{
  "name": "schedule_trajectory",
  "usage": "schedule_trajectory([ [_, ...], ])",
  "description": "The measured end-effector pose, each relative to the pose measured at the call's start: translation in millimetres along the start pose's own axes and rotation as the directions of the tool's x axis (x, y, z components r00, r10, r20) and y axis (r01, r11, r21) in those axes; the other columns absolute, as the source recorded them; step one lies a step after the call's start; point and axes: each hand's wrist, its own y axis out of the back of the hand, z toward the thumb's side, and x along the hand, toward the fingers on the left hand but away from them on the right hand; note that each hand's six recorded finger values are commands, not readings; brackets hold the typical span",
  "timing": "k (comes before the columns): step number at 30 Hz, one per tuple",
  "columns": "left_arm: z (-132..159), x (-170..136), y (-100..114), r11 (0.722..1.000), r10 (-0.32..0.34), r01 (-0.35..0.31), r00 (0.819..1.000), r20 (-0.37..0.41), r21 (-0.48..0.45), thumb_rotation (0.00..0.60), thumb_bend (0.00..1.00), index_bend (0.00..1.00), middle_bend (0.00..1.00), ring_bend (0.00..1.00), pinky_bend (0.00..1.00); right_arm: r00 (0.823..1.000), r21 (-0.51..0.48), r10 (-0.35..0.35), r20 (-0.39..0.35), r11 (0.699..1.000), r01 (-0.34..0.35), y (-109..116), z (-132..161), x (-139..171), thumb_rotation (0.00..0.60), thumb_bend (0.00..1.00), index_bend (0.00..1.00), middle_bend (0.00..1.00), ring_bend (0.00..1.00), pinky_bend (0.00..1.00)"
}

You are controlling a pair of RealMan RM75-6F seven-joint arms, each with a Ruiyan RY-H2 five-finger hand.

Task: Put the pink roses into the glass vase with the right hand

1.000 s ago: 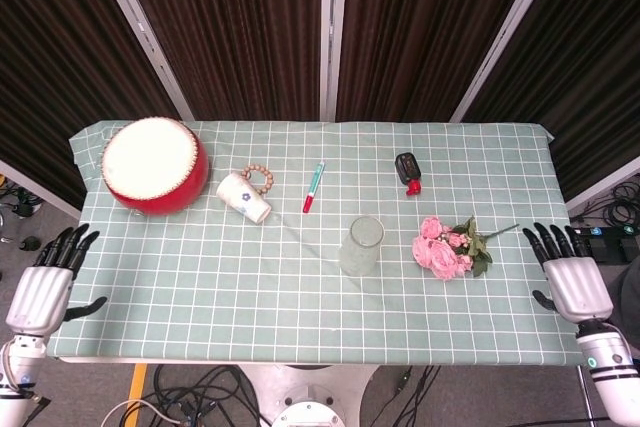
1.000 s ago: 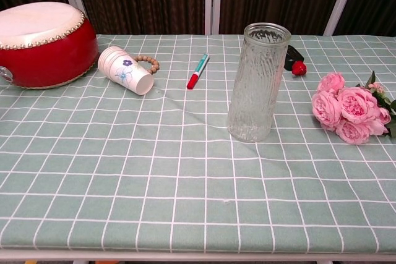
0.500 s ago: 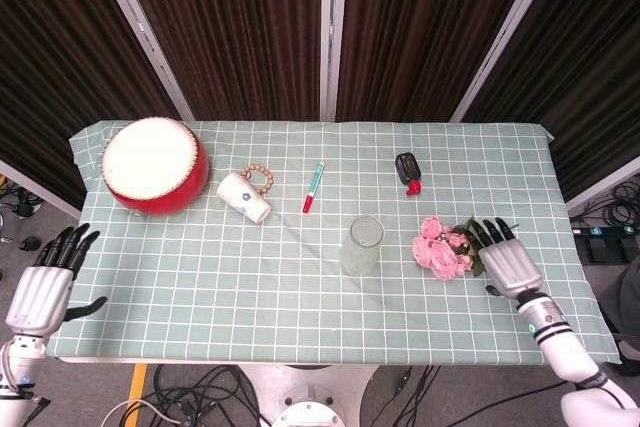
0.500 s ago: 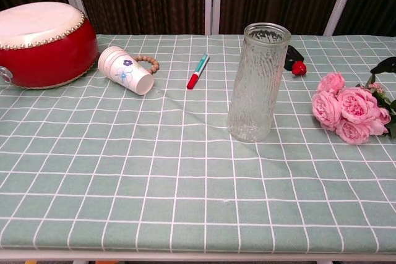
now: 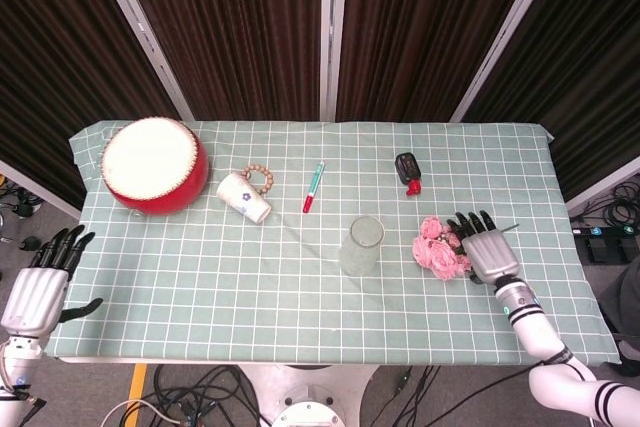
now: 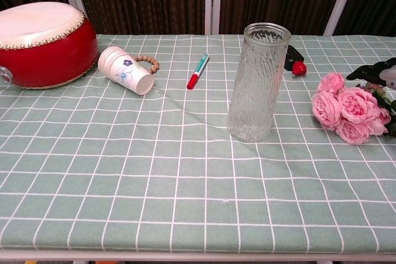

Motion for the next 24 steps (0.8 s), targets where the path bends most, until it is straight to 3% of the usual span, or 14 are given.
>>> schedule_trajectory([
  [11,-5,-2,-3,1.000,-0.008,0.008,1.000,-0.014,-0.001,0.600,0.02,0.09,0.02,0.00,0.17,1.000,0.004,0.021,-0.012,1.000,-0.021,-6,11,-22,0.600,0.00,0.00,0.04,0.00,0.00],
  [24,-9,-3,-5,1.000,-0.015,0.014,1.000,-0.024,-0.005,0.600,0.02,0.09,0.02,0.00,0.17,1.000,0.011,-0.014,-0.023,1.000,0.014,-12,23,-32,0.600,0.06,0.02,0.34,0.00,0.00],
])
